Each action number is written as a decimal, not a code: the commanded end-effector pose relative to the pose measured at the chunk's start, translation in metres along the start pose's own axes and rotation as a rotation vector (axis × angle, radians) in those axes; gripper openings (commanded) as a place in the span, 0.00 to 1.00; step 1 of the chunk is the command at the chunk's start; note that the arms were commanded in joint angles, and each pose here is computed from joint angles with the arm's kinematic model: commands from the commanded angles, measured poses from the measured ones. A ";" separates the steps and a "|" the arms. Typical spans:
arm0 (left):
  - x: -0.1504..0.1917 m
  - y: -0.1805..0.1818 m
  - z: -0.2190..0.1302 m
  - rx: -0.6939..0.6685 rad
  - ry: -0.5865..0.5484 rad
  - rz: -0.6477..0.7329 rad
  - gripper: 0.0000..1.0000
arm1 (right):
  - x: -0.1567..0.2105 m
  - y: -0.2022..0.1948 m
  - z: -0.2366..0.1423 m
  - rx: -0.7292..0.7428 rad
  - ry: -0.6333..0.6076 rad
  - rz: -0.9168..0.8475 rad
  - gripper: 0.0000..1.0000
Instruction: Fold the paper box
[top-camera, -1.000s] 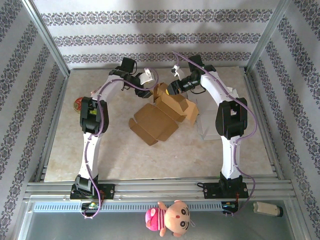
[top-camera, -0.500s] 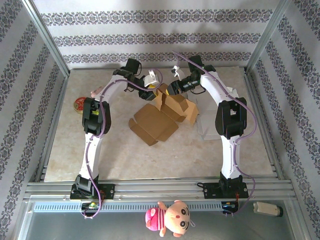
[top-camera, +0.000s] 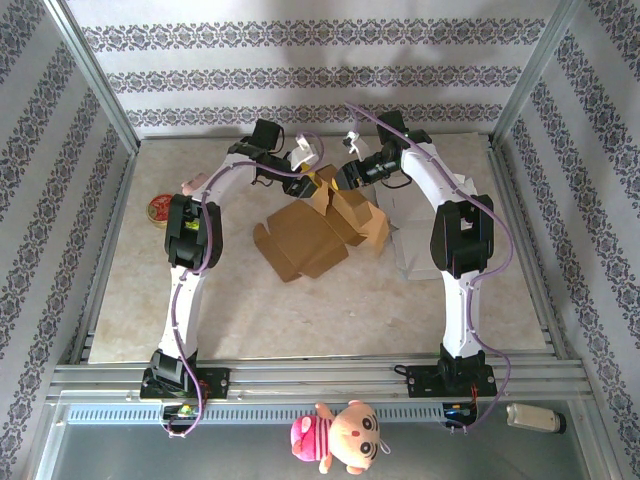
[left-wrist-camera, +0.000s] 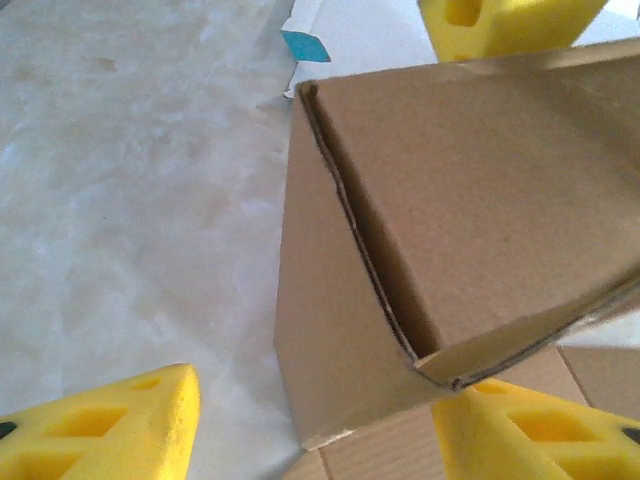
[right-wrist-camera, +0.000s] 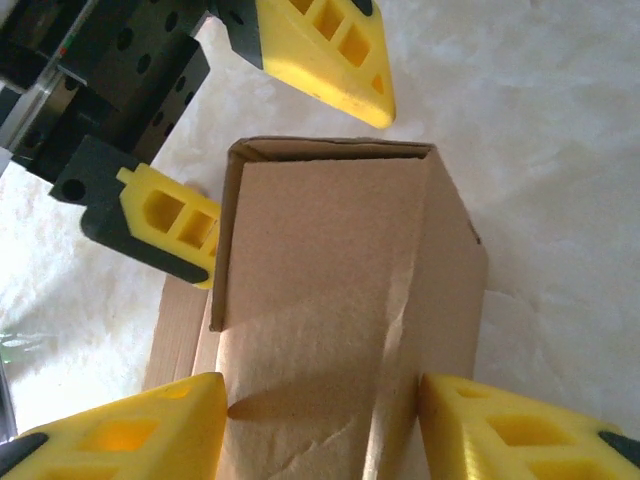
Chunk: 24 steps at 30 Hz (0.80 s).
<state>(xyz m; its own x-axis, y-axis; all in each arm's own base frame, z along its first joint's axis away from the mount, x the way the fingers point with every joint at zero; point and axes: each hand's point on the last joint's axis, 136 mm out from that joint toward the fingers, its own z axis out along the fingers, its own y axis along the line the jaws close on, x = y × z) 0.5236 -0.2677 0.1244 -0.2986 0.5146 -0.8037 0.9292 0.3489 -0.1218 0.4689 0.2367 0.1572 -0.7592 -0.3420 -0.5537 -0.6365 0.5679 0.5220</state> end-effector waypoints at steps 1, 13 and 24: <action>-0.008 -0.009 0.022 -0.006 -0.026 0.024 0.59 | 0.000 0.014 0.011 -0.063 0.012 -0.005 0.54; -0.010 -0.007 0.030 -0.066 -0.051 0.034 0.15 | -0.005 0.013 0.008 -0.080 -0.010 0.027 0.60; -0.012 -0.009 0.015 -0.161 -0.068 -0.046 0.00 | -0.011 0.007 0.003 -0.060 -0.025 0.040 0.73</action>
<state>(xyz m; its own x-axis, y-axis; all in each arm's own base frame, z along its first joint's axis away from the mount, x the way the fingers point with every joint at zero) 0.5290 -0.2795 0.1035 -0.3105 0.4654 -0.8289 0.8832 0.4637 -0.0704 0.4697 0.2400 0.1595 -0.7809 -0.3141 -0.5399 -0.6114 0.5615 0.5577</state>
